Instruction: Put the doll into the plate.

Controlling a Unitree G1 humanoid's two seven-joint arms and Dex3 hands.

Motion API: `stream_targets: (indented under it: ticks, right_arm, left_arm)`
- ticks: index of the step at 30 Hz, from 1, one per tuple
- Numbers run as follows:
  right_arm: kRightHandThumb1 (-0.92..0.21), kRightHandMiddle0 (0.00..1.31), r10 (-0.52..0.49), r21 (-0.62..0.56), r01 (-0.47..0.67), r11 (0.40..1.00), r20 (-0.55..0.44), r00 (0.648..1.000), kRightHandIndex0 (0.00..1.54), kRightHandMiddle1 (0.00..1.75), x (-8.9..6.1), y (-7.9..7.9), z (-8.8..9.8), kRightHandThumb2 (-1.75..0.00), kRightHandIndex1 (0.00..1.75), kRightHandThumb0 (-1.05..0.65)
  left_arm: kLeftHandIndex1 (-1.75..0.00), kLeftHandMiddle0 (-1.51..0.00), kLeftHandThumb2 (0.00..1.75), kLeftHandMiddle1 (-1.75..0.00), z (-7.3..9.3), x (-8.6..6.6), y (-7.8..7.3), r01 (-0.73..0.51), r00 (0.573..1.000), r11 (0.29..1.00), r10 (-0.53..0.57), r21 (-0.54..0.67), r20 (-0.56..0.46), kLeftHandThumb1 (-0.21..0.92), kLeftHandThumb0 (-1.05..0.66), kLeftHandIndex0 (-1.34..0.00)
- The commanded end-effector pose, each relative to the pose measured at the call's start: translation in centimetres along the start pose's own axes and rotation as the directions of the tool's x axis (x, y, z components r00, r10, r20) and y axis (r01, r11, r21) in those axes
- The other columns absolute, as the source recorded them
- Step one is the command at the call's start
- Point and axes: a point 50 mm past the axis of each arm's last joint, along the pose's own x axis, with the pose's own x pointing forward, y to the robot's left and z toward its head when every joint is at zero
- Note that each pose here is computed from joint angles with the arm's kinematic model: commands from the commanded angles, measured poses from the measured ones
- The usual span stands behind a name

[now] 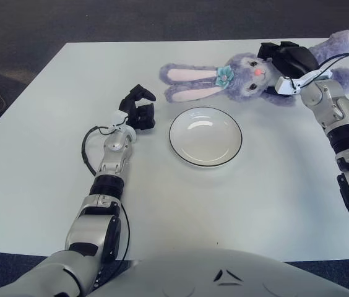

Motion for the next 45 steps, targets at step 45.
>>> stream_targets:
  ticks: [45]
  right_arm:
    - [0.05,0.69,-0.108,0.118,0.081,0.99,0.239,0.965,0.86,1.72,0.6,-4.2,7.1,-1.73,1.75,0.0]
  left_arm:
    - [-1.75,-1.25,1.21,-1.75,-6.2,-4.0,-1.6,0.003,0.963,1.0,-0.011,-0.029,-0.268,0.4,-0.45,-0.55]
